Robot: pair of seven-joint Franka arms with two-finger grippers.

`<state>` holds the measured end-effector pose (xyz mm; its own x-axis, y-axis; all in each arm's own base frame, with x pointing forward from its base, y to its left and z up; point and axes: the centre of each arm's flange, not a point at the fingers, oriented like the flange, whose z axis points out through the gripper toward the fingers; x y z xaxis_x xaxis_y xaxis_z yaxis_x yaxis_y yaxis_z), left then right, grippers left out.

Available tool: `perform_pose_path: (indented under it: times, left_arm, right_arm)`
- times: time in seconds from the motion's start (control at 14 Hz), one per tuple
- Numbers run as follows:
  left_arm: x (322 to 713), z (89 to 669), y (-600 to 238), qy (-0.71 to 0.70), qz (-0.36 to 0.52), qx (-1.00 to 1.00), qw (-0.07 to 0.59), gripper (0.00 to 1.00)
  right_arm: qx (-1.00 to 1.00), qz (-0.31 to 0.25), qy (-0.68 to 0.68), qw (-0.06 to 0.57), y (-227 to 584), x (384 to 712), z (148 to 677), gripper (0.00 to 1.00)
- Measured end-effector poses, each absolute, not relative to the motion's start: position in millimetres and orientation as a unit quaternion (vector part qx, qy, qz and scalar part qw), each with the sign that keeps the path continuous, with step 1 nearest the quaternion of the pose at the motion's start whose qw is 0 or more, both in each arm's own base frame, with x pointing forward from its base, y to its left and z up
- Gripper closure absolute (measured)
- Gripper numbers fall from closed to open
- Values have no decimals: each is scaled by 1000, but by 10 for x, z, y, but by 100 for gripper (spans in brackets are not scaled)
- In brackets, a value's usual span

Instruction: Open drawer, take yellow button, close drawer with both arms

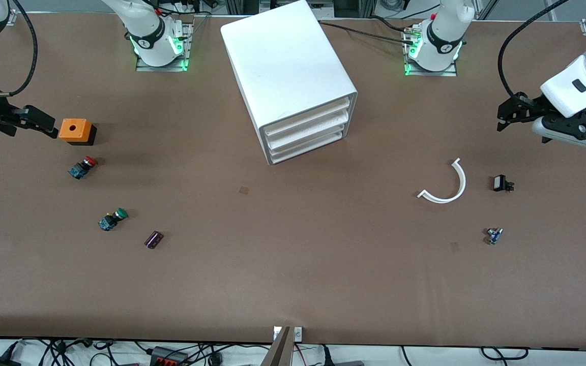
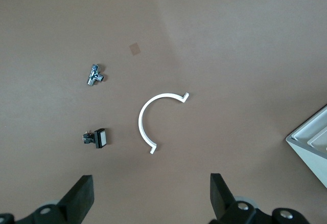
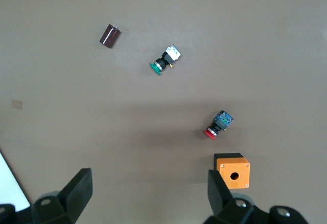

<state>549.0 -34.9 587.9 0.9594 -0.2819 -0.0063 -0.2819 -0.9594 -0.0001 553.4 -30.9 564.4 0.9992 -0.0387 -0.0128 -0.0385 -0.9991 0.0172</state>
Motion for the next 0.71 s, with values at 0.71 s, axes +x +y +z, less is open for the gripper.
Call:
perform_pose_path:
  times: [0.71]
  left_arm:
    - [5490,5879,-352,143,3,-990,0,0]
  right_arm:
    - [1000,-6,-13,9,-237,5541,5644,0]
